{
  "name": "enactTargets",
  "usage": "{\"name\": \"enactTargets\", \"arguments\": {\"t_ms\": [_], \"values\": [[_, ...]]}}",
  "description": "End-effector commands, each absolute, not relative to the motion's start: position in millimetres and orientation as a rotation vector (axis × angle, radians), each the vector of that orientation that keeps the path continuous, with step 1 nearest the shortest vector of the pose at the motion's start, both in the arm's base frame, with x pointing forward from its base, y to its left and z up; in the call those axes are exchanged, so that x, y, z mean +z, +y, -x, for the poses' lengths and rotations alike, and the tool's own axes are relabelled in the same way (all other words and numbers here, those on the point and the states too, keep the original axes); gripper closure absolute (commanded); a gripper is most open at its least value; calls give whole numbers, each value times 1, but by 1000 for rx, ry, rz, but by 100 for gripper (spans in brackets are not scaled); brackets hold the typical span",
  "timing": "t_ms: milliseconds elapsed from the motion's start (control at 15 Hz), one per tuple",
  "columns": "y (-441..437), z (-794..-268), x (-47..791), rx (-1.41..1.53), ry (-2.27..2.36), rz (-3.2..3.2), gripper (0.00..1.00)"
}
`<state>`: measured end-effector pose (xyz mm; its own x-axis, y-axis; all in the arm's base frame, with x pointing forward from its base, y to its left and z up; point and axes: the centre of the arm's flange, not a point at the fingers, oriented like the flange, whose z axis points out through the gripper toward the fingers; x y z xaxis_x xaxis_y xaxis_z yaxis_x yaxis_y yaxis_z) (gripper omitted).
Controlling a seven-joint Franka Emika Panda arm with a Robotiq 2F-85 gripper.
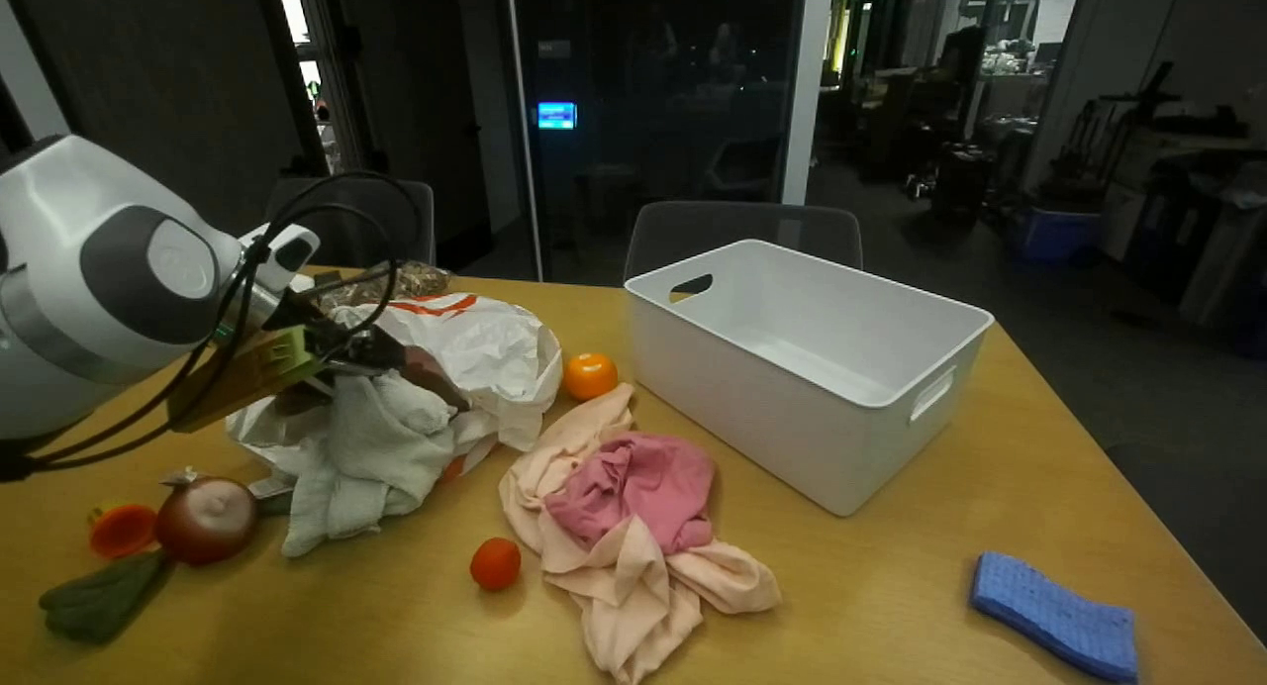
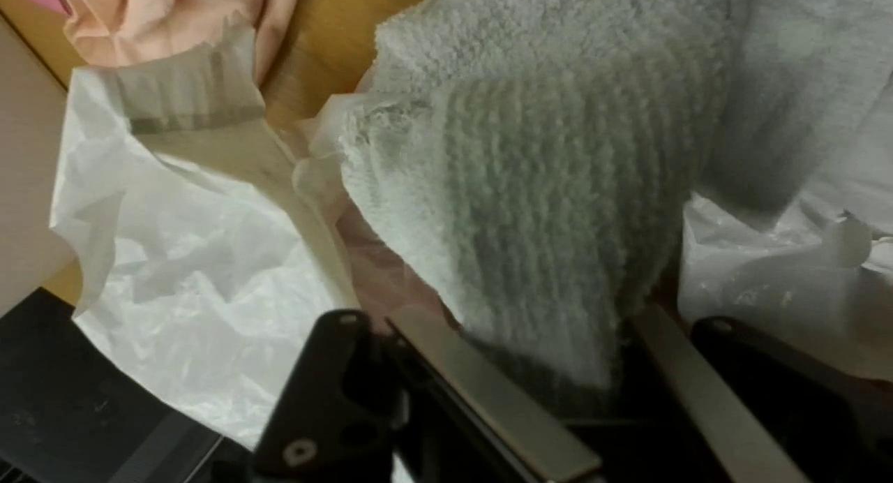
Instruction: Put the brown plush toy and towel in the plastic
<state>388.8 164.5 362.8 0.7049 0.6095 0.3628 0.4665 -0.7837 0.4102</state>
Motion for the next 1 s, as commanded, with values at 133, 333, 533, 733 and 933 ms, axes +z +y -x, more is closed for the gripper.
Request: {"name": "enactTargets", "arguments": {"t_ms": [133,333,533,733,933], "values": [[193,-440,351,638,942,-2572,100],[228,-449,333,560,979,-2572,100],[246,-461,319,521,995,-2526,100],[250,-467,318,549,1007,-2415,100],[244,-474,308,561,1025,-2327,100]]}}
